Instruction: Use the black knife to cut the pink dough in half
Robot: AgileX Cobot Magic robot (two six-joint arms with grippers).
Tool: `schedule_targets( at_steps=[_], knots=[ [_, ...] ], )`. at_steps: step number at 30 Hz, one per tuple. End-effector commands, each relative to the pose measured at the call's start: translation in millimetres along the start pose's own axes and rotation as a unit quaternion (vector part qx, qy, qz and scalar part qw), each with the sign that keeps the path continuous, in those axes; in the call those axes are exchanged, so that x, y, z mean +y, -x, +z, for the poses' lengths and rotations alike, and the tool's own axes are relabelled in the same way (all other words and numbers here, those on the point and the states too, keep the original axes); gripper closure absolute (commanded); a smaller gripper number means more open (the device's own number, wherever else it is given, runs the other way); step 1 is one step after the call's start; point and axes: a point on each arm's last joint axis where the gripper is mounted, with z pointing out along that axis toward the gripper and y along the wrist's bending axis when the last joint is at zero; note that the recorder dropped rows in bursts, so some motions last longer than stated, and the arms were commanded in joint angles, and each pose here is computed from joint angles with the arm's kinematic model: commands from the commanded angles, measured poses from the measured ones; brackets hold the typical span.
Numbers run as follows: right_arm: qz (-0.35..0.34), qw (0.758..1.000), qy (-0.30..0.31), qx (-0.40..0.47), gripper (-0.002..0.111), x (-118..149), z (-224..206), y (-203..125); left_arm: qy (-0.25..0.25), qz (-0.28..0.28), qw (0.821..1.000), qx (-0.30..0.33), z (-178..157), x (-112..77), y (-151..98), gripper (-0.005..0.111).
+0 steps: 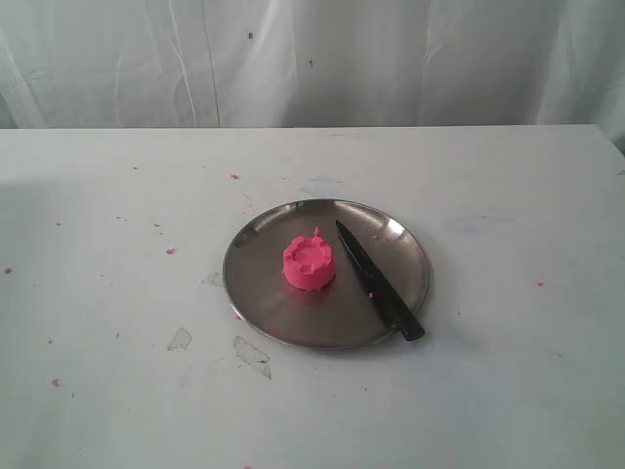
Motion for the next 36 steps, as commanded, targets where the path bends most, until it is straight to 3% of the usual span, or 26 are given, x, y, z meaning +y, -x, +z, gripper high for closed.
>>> schedule_targets(
  at_steps=[1,8,11,13,18,25,27,30,33,34,36],
  knots=[
    [0.026,0.998,0.004,-0.062,0.108,0.7,-1.0,10.3,0.002,0.001,1.0,0.0,0.1,0.7,-1.0,0.107],
    [0.115,0.982,0.013,-0.148,0.108,-0.6,-4.3,25.9,0.002,0.001,1.0,0.0,0.1,0.7,-1.0,0.107],
    [0.221,0.951,0.021,-0.217,0.108,-4.9,-8.9,37.5,0.002,0.001,1.0,0.0,0.1,0.7,-1.0,0.107],
    [0.255,0.93,0.023,-0.264,0.108,-8.1,-13.0,44.9,0.002,0.001,1.0,0.0,0.1,0.7,-1.0,0.107],
    [0.25,0.902,0.015,-0.352,0.108,-13.3,-22.9,57.7,0.002,0.001,1.0,0.0,0.1,0.7,-1.0,0.107],
    [0.248,0.884,0.012,-0.395,0.108,-15.6,-28.7,63.3,0.002,0.001,1.0,0.0,0.1,0.7,-1.0,0.107],
    [0.283,0.872,0.028,-0.399,0.108,-15.9,-29.3,63.9,0.002,0.001,1.0,0.0,0.1,0.7,-1.0,0.107],
    [0.428,0.823,0.114,-0.356,0.108,-10.5,-25.6,61.3,0.002,0.001,1.0,0.0,0.1,0.7,-1.0,0.107],
    [0.381,0.854,0.184,-0.302,0.108,5.0,-33.8,84.1,0.002,0.001,1.0,0.0,0.1,0.7,-1.0,0.107],
    [0.342,0.872,0.193,-0.292,0.108,8.4,-39.8,95.1,0.002,0.001,1.0,0.0,0.1,0.7,-1.0,0.107],
    [0.32,0.885,0.201,-0.272,0.108,10.1,-47.7,113.2,0.002,0.001,1.0,0.0,0.1,0.7,-1.0,0.107]
  ],
)
